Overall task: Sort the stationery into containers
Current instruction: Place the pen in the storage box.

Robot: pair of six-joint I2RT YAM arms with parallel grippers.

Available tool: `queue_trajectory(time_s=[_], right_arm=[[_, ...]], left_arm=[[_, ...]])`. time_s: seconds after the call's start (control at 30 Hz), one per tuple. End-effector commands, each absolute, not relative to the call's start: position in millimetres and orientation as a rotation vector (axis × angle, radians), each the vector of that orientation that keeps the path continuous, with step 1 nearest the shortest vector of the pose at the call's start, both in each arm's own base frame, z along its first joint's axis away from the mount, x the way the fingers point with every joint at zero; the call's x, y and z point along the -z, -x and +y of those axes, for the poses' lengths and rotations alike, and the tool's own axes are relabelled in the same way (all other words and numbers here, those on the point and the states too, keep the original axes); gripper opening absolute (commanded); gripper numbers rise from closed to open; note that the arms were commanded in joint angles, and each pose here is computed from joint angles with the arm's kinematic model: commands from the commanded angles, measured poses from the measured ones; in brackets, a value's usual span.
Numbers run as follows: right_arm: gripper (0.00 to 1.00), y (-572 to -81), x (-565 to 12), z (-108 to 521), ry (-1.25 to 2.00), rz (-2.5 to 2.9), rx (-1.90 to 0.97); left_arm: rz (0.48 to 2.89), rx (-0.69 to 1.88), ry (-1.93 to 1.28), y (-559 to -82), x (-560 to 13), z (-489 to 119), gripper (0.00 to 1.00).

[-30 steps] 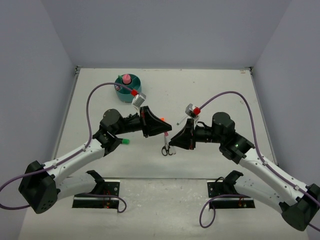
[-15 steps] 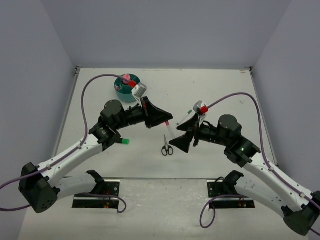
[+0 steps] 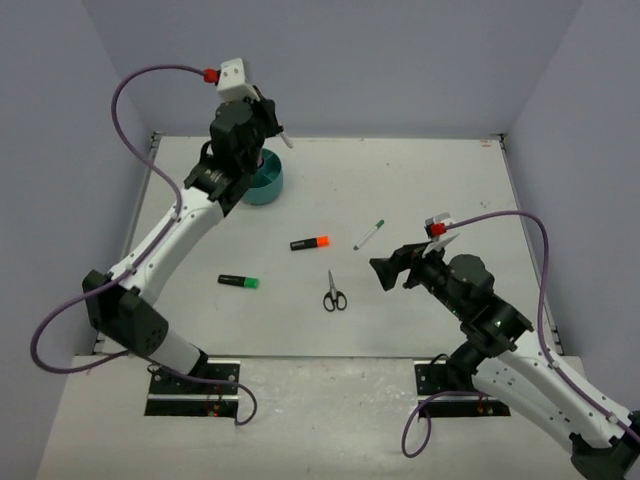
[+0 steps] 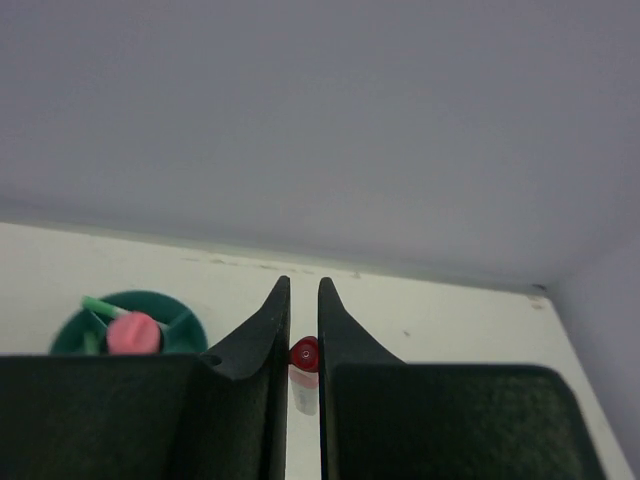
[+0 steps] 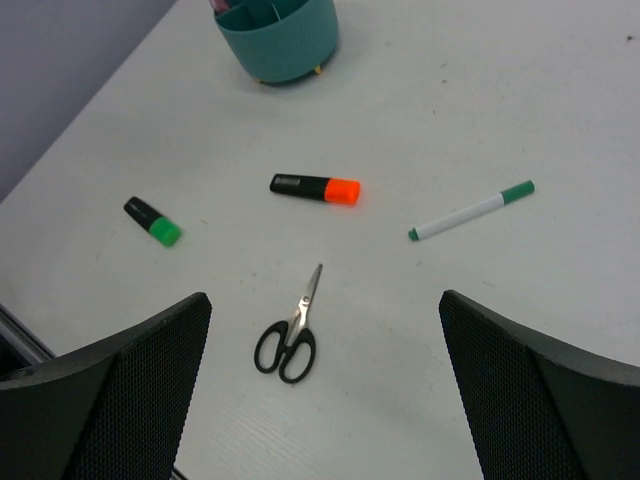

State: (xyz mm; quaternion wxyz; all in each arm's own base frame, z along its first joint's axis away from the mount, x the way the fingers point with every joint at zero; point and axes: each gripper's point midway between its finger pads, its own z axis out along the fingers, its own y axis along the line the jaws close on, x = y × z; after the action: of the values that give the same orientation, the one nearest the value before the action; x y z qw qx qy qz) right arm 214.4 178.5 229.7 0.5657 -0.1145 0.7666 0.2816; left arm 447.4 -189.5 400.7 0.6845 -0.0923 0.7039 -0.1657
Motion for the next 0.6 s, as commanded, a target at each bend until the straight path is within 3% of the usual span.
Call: queue_trajectory(time_s=[0.0, 0.17, 0.57], right_arm=[[0.99, -221.6, -226.8, 177.2, 0.254, 1.777, -0.638], [0.99, -213.2, -219.7, 196.3, 0.352, 1.810, -0.719], [0.99, -202.2, -217.2, 209.4, 0.423, 1.818, -0.804]], left_arm=[[1.539, 0.072, 0.363, -526.6, -392.6, -115.4, 0.00], [1.608, 0.076, 0.340, -607.1, -338.3, -111.8, 0.00], [1.687, 0.053, 0.442, -641.9, -239.5, -70.5, 0.00]])
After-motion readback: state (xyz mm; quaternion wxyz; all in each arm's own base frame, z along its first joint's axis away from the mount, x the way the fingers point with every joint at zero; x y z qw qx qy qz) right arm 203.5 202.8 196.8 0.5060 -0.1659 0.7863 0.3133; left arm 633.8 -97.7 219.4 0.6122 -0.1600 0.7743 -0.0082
